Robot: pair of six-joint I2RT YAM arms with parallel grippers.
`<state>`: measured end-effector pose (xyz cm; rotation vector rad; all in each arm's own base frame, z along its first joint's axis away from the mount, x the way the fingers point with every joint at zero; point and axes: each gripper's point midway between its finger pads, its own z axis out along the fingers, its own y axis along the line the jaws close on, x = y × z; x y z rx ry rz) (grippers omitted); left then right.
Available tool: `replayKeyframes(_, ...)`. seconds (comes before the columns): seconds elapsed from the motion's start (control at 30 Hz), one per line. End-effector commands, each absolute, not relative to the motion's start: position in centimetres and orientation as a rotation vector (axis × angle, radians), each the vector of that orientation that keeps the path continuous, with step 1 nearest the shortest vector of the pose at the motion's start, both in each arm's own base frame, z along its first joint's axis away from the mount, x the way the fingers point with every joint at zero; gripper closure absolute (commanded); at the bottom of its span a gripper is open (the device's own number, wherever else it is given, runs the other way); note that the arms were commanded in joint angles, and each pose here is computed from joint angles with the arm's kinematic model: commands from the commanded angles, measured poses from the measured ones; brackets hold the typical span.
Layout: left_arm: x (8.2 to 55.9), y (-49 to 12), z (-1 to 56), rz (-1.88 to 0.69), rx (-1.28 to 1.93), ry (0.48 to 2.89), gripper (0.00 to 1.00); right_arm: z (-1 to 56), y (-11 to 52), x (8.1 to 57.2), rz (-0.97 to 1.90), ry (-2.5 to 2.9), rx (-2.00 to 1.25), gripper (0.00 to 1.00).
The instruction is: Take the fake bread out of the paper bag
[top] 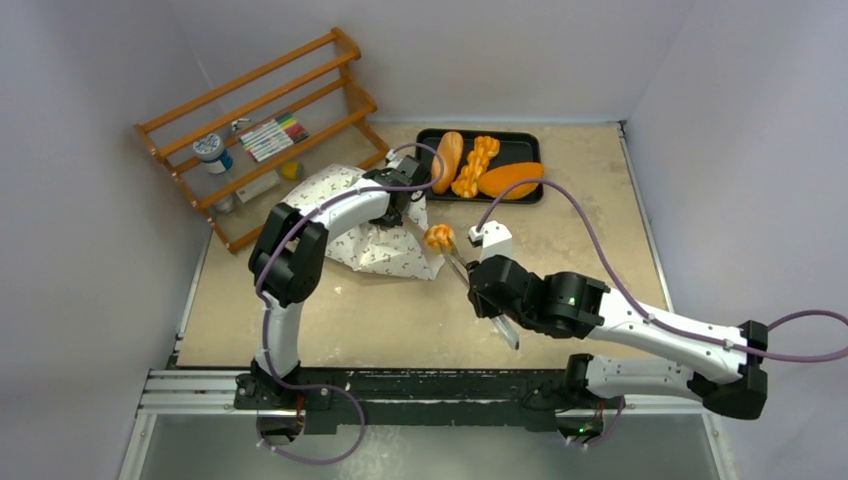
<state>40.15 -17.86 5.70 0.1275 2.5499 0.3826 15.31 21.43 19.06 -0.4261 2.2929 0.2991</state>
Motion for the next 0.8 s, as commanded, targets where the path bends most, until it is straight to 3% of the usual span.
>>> replayKeyframes(0.0, 41.6, -15.8, 5.1, 0.443, 0.067, 2.516, 0.96, 23.5, 21.0, 16.7, 0.342, 2.184, -0.273, 0.98)
replayKeyframes(0.4, 39.2, -15.4, 5.5, 0.349, 0.022, 2.522, 0.97, 26.0, 21.8, 21.3, 0.208, 2.088, -0.049, 0.97)
replayKeyframes(0.77, 38.1, -15.4, 10.3, 0.234, 0.010, 2.458, 0.97, 25.2, 19.6, 33.5, 0.044, 1.996, 0.097, 0.98)
